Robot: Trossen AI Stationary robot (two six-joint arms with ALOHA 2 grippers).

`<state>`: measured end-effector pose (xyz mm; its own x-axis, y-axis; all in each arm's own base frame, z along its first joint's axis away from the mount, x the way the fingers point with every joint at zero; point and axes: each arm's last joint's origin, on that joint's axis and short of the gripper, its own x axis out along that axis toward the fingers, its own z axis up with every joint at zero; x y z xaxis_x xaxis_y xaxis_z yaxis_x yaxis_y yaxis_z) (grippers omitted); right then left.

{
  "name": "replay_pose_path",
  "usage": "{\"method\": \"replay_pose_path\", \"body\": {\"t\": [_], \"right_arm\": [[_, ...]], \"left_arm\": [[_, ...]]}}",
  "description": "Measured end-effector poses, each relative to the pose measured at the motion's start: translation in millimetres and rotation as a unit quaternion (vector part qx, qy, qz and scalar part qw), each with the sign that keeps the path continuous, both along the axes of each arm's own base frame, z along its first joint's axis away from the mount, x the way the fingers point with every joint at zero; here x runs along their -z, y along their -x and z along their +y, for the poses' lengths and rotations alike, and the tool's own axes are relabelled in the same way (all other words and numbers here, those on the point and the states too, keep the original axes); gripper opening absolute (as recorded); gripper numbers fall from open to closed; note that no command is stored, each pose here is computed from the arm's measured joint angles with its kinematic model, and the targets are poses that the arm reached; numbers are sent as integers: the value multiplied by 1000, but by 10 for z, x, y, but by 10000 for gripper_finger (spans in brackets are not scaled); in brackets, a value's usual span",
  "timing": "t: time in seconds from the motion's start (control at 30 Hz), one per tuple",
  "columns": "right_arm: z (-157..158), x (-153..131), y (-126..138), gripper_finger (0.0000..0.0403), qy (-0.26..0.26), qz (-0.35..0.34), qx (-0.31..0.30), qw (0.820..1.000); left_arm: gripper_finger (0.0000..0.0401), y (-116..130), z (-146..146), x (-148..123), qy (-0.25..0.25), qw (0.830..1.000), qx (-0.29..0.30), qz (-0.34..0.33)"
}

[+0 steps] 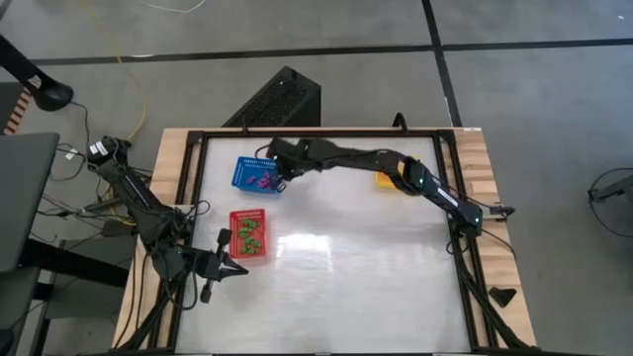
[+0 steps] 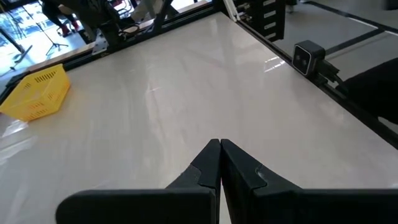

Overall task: Sort Halloween decoration
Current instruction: Put the violet skeleton toy into the blue bin, then return to Home Position

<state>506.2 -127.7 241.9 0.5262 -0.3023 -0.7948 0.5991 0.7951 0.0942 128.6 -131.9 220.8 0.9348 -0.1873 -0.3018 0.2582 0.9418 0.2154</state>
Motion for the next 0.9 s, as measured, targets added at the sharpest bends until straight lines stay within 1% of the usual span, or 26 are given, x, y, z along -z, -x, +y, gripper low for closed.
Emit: {"method": "replay_pose_path", "body": {"t": [0.1, 0.27, 0.37, 0.47, 0.63, 0.77, 0.83, 0.9], "right_arm": [[159, -48, -106, 64, 9, -42, -17, 999], [206, -103, -195, 67, 25, -91, -21, 995], [211, -153, -241, 79, 43, -120, -31, 991], [224, -182, -266, 99, 45, -139, -35, 989], [227, -184, -271, 139, 31, -145, -49, 988], [228, -197, -258, 171, 33, -139, -56, 988], [238, -241, -215, 182, 37, -125, -66, 989], [251, -345, -146, 188, 37, -116, -68, 990]], "left_arm": [[0, 0, 0, 0, 0, 1000, 0, 0], [0, 0, 0, -1, 0, 1000, -1, 0], [0, 0, 0, -1, 1, 1000, -1, 0], [0, -1, 0, -3, 1, 1000, -1, -1], [0, -1, 0, -3, 1, 1000, -1, -1], [0, -1, 0, -2, 1, 1000, -1, -1], [0, -1, 0, -2, 1, 1000, -2, -1], [0, -1, 0, -2, 2, 1000, -2, -1]]}}
